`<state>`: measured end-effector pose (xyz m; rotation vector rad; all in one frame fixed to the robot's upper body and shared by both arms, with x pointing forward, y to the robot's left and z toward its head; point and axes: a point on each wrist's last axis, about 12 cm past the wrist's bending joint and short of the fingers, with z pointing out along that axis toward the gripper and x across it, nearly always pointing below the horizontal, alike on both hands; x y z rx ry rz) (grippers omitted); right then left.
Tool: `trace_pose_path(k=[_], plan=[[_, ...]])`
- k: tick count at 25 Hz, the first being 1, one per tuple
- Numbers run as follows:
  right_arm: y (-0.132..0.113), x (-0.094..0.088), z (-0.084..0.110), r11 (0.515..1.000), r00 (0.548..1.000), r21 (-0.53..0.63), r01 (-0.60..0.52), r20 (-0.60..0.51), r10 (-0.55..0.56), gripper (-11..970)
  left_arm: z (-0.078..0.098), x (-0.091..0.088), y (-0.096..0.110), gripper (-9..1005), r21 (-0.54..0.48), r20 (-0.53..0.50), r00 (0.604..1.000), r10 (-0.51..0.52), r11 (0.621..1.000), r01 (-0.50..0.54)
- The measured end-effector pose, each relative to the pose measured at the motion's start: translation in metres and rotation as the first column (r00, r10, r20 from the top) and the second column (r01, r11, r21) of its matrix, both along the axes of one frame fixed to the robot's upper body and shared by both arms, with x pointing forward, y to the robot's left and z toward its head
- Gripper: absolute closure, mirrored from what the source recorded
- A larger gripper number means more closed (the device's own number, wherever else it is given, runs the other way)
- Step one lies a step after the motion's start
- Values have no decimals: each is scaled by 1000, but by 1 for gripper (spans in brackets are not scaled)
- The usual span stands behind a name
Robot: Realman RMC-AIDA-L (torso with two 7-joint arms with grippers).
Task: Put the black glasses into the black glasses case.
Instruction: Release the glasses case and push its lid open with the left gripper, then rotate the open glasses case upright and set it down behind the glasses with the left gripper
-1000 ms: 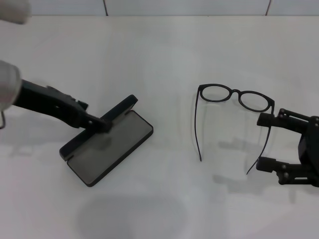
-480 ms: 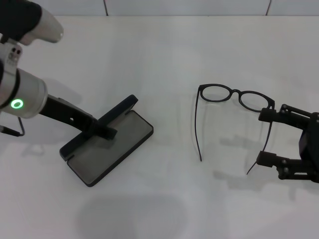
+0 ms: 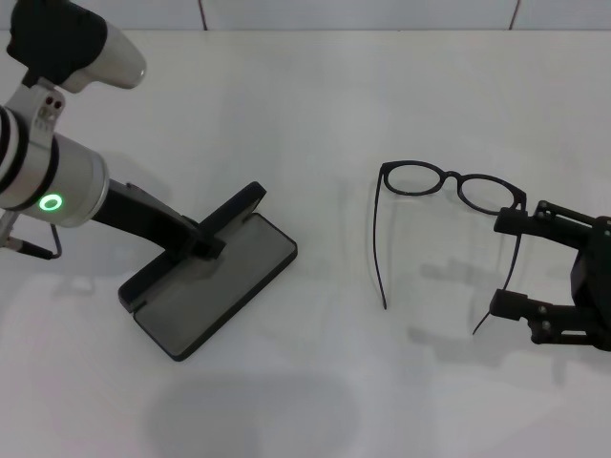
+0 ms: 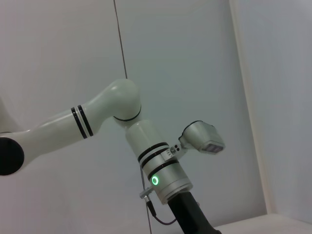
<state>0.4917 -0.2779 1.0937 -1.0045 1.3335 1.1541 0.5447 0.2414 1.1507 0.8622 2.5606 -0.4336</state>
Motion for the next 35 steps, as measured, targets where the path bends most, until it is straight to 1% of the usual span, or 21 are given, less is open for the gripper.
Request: trace_pose_path(k=[6,12,17,24,28,31,33,35], plan=[[-1,0,0,1000,1000,2,4,-1,-4,111,4,1,-2,567,-5,24,1000,-5,1000,5],[-1,-1,-1,1000,1000,11,12,4,-12,113,12,1,-1,694,-7,72,997,-4,1000,5],[-1,0,0,1000,1000,22,19,9,-20,114,14,4,-2,800,-8,95,995,-2,1000,3],[-2,0,0,999,1000,30,26,12,-27,116,14,6,-2,795,-2,101,995,-4,1000,4],[-2,0,0,999,999,30,28,16,-29,117,19,9,-5,793,-11,137,990,-27,1000,29],[-2,0,1,999,999,37,35,26,-36,118,24,16,-11,791,-7,206,976,-75,997,78],[-3,0,1,997,998,52,51,32,-52,119,28,20,-15,789,-1,258,959,-119,992,124],[-5,0,1,994,996,72,77,36,-79,119,32,22,-21,788,-5,315,932,-177,982,188]])
